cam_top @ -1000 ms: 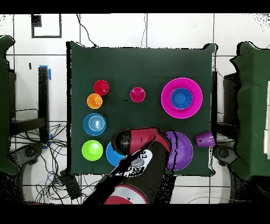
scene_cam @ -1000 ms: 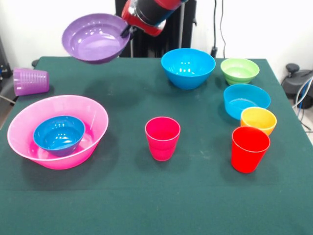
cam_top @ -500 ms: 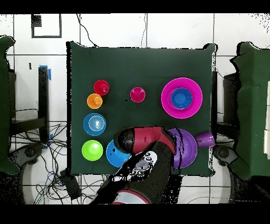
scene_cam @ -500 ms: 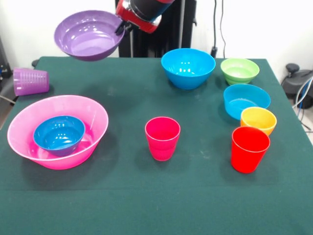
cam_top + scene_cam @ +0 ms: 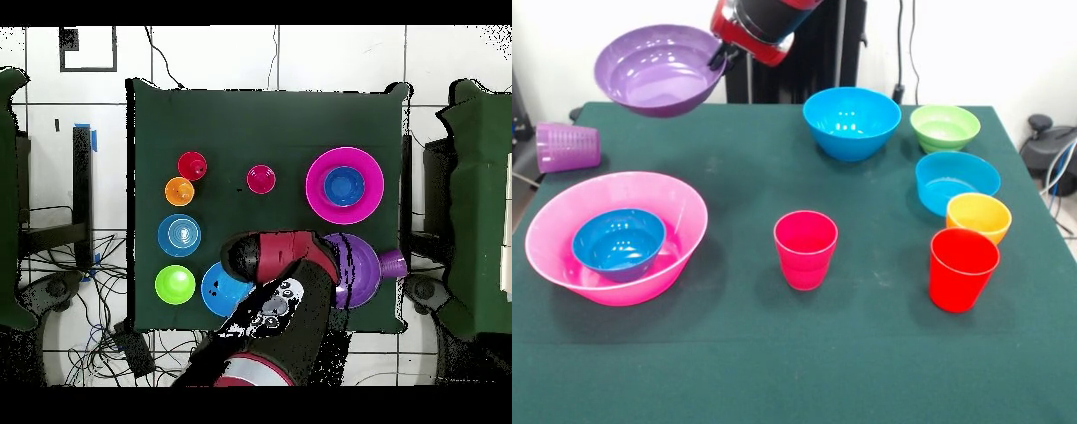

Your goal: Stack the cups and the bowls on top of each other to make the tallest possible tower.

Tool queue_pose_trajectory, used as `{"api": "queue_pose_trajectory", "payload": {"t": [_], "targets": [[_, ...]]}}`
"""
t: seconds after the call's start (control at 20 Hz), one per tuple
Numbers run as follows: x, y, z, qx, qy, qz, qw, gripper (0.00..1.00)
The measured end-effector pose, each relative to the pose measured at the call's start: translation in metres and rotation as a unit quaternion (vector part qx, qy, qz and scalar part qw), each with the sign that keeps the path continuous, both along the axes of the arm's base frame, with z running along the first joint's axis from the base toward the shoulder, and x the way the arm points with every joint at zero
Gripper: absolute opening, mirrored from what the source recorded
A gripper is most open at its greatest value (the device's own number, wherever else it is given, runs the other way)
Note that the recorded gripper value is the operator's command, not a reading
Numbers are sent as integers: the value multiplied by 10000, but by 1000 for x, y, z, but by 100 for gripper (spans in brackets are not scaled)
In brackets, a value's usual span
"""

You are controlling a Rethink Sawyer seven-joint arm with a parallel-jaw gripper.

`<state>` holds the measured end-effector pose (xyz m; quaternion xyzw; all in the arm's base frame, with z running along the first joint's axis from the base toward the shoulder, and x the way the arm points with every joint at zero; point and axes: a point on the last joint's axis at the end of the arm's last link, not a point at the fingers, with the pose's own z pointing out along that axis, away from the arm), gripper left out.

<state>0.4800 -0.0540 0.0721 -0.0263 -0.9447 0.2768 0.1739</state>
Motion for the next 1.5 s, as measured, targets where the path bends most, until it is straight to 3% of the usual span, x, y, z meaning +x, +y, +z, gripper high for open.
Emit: {"api": "queue_pose_trajectory", "payload": {"t": [0.55,0.95,1.5], "targets": [[37,-8,3,-93,-417,396,9983,0],[66,-13,-11,-128,-677,638,9956,0],[86,-15,-32,-137,-842,885,9924,0]]}}
